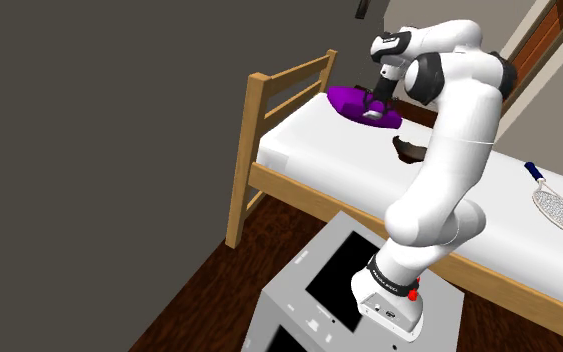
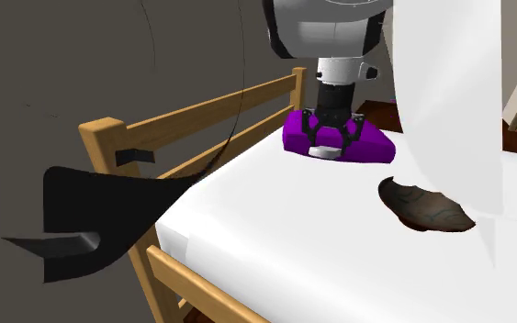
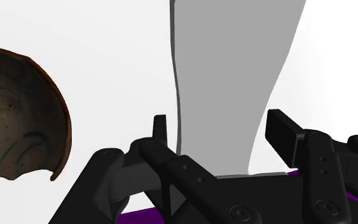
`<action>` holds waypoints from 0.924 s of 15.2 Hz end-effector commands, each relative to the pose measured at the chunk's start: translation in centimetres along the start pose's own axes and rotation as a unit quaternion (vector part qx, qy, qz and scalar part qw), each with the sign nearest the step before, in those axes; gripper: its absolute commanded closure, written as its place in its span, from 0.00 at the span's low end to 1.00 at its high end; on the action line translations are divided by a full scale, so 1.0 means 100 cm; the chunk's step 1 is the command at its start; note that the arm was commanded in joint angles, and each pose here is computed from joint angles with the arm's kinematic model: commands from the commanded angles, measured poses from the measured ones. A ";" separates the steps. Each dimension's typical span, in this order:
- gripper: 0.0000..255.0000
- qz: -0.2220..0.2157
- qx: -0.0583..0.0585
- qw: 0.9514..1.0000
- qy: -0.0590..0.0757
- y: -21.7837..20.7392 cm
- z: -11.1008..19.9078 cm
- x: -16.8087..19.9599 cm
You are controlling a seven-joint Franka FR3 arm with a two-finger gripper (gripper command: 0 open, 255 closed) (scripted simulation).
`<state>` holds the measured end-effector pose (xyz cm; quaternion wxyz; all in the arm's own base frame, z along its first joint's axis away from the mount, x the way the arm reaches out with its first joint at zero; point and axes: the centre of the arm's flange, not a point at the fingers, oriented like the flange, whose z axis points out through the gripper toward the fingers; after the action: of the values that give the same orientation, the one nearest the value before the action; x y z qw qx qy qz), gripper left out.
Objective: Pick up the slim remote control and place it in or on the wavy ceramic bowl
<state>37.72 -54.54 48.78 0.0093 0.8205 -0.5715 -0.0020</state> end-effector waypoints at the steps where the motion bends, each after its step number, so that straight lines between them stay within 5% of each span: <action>1: 1.00 0.000 0.000 1.000 0.000 0.026 0.000 0.002; 14: 1.00 0.000 0.000 1.000 0.000 0.196 -0.001 0.020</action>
<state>21.19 -62.63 49.10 0.0094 0.8204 -0.5717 -0.0017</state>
